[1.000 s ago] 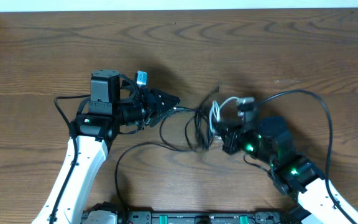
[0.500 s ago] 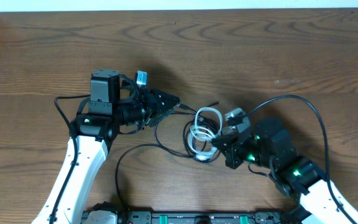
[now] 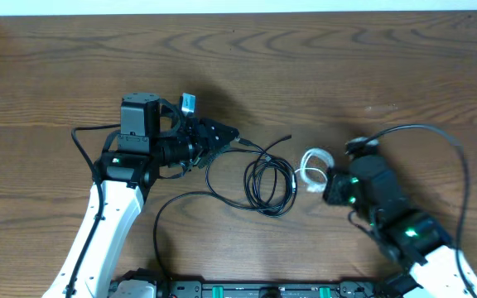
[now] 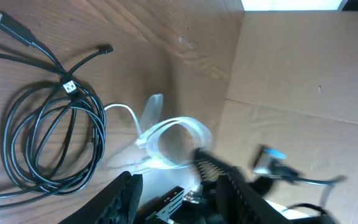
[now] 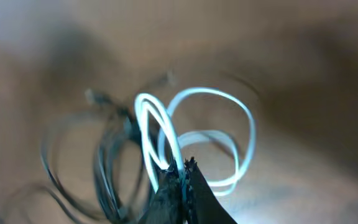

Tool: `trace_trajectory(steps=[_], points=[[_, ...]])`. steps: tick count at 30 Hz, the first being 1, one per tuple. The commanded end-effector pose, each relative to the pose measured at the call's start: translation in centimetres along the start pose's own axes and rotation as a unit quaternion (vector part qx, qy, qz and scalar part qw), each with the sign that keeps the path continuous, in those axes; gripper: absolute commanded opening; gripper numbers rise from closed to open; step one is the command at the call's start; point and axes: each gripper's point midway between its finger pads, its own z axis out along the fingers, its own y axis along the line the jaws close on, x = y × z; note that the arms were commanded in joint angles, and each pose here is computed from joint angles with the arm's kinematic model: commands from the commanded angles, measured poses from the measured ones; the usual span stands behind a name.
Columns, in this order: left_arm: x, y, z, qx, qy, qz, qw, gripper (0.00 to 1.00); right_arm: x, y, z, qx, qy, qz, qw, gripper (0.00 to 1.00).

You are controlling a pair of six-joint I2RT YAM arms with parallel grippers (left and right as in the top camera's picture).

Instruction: Untangle cables

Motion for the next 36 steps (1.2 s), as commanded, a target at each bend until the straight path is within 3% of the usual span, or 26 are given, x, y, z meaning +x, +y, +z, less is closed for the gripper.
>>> trace_trajectory(steps=[1, 4, 8, 15, 21, 26, 29, 32, 33, 36], points=[[-0.2, 0.5, 0.1, -0.009, -0.005, 0.024, 1.0, 0.45, -7.9, -1.0, -4.5, 0.035, -0.129, 0.0, 0.991, 0.01], [-0.3, 0.6, 0.1, -0.012, -0.007, 0.036, 0.999, 0.45, -11.9, -3.0, -7.2, 0.089, -0.185, -0.025, 0.978, 0.01], [-0.3, 0.6, 0.1, -0.012, -0.007, 0.039, 0.999, 0.45, -15.4, -8.8, -10.6, 0.229, -0.234, -0.009, 0.945, 0.01], [-0.8, 1.1, 0.1, -0.026, -0.02, 0.047, 0.998, 0.45, -22.1, -19.4, -18.3, 0.405, -0.346, 0.072, 0.843, 0.01], [-0.8, 1.1, 0.1, -0.026, -0.02, 0.047, 0.998, 0.45, -23.0, -28.8, -18.4, 0.507, -0.319, 0.079, 0.797, 0.01], [-0.9, 1.2, 0.1, -0.029, -0.023, 0.047, 0.998, 0.46, -21.6, -37.6, -16.7, 0.594, -0.221, 0.022, 0.773, 0.01], [-1.2, 1.5, 0.0, -0.038, -0.033, 0.047, 0.998, 0.46, -19.8, -41.4, -15.8, 0.611, -0.19, 0.039, 0.768, 0.01], [-1.7, 1.8, 0.0, -0.05, -0.046, 0.047, 0.997, 0.48, -19.7, -43.9, -13.9, 0.577, -0.192, 0.044, 0.793, 0.01], [-1.8, 1.9, -0.1, -0.053, -0.049, 0.047, 0.996, 0.54, -20.0, -44.3, -13.6, 0.567, -0.197, 0.042, 0.799, 0.01], [-2.3, 2.4, -0.2, -0.066, -0.063, 0.047, 0.995, 0.56, -22.0, -45.3, -13.7, 0.55, -0.218, 0.035, 0.805, 0.01]])
